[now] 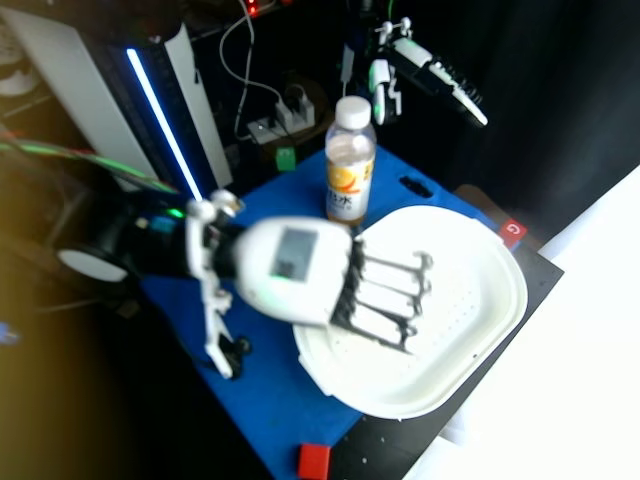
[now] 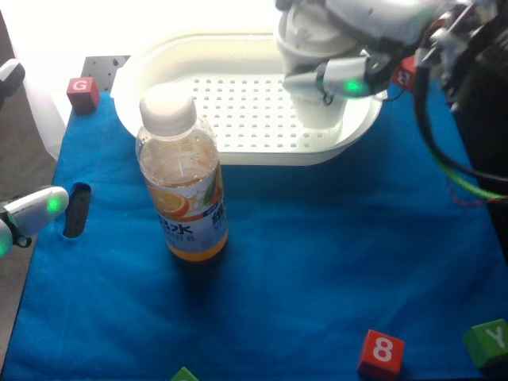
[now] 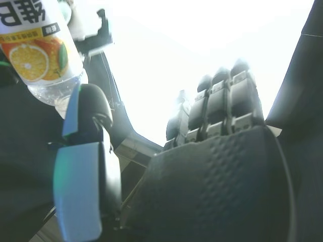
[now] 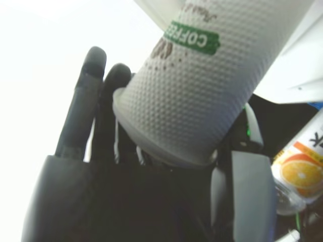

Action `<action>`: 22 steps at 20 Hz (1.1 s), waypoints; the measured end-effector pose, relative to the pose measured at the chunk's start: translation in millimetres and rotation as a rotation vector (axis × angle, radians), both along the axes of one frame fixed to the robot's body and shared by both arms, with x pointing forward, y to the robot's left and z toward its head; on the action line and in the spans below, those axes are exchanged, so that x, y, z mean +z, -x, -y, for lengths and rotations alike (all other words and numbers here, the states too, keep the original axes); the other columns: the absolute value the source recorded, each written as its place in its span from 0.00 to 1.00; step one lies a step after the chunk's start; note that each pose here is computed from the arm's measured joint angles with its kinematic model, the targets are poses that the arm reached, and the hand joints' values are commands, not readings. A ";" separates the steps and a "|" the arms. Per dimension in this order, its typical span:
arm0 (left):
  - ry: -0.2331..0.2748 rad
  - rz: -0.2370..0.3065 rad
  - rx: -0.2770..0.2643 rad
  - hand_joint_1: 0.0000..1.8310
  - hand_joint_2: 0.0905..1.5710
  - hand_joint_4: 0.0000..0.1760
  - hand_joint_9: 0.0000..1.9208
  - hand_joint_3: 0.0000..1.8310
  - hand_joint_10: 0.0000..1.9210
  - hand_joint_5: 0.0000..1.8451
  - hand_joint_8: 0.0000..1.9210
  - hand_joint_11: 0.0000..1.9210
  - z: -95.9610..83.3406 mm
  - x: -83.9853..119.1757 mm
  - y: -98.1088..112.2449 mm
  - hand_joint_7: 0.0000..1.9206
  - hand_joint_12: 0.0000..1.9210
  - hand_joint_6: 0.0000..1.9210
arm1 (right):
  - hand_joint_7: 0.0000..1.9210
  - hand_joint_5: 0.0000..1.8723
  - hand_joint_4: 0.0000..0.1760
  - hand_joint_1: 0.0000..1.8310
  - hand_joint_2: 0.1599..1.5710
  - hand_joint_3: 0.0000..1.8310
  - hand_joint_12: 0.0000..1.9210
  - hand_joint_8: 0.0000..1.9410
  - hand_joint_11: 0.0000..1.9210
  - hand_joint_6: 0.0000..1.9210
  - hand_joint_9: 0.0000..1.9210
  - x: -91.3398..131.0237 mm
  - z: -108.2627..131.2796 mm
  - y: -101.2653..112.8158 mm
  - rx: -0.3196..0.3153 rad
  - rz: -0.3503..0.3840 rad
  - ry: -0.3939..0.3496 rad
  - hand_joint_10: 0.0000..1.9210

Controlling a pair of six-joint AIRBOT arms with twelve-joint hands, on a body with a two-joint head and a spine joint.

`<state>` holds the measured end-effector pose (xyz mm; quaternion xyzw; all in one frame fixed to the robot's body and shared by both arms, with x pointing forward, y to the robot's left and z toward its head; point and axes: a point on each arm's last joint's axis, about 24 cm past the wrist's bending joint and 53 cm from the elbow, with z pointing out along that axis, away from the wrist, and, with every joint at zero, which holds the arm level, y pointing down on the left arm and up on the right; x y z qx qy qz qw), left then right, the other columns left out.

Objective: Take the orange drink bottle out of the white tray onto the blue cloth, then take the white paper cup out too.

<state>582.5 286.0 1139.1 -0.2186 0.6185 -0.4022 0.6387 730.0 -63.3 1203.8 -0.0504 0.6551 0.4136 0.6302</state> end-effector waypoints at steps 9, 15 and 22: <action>0.000 -0.006 0.032 0.39 0.67 0.95 0.00 0.00 0.00 0.00 0.00 0.00 -9.8 -2.4 3.5 0.00 0.00 0.00 | 0.09 0.02 0.00 0.48 0.73 0.00 1.00 0.69 0.32 0.67 0.19 51.2 -8.9 96.5 0.184 0.185 -0.034 0.97; 0.001 0.003 0.039 0.39 0.67 1.00 0.00 0.00 0.00 0.00 0.00 0.00 -12.8 -0.8 4.9 0.00 0.00 0.00 | 0.10 0.01 0.00 0.41 0.73 0.00 1.00 0.79 0.12 0.68 0.13 0.0 -0.2 120.5 0.299 -0.032 -0.093 0.96; 0.006 -0.002 0.049 0.40 0.68 0.86 0.00 0.00 0.00 0.00 0.00 0.00 -14.9 -1.8 6.0 0.00 0.00 0.00 | 0.05 0.01 0.00 0.44 0.69 0.00 1.00 0.76 0.16 0.59 0.13 -57.6 2.4 118.1 0.278 -0.154 -0.008 0.91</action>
